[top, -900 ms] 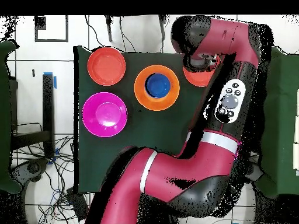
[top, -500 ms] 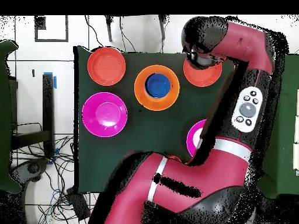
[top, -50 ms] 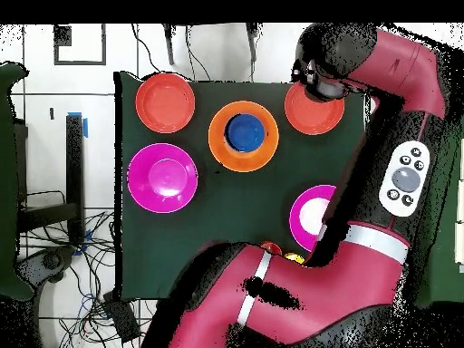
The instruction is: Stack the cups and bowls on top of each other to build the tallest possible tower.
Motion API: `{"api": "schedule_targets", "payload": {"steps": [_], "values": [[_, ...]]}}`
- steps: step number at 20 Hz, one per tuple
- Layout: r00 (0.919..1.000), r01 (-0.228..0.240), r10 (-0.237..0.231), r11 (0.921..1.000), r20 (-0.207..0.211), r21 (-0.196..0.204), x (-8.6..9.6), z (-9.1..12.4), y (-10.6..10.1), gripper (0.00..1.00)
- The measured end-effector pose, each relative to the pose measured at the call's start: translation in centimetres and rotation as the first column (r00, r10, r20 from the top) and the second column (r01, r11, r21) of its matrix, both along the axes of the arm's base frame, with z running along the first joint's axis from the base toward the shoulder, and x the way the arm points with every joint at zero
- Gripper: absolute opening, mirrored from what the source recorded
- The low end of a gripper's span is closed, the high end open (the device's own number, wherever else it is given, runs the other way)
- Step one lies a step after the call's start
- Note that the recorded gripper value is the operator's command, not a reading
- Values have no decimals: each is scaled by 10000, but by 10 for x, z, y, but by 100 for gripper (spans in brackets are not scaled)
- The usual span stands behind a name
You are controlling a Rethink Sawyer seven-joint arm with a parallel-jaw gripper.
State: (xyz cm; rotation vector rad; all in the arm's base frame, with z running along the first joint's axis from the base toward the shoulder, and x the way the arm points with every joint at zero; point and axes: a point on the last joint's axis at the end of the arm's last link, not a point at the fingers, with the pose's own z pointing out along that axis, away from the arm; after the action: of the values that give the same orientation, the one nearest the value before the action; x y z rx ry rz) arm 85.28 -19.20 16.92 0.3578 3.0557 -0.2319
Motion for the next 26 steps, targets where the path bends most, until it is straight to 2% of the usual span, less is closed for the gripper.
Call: {"api": "schedule_targets", "payload": {"steps": [5, 10, 17, 18, 26], "values": [[10000, 14, -13, 9995, -26, 330, -3, 0, 11, 100], [9998, 15, -2, 9981, -208, 615, -7, -13, 22, 100], [9960, 76, 10, 9953, -888, 962, -27, -37, 40, 100], [9940, 94, 21, 9945, -1098, 1043, -34, -41, 46, 100], [9844, 83, 148, 9914, -1751, 1305, -58, -48, 75, 100]]}}
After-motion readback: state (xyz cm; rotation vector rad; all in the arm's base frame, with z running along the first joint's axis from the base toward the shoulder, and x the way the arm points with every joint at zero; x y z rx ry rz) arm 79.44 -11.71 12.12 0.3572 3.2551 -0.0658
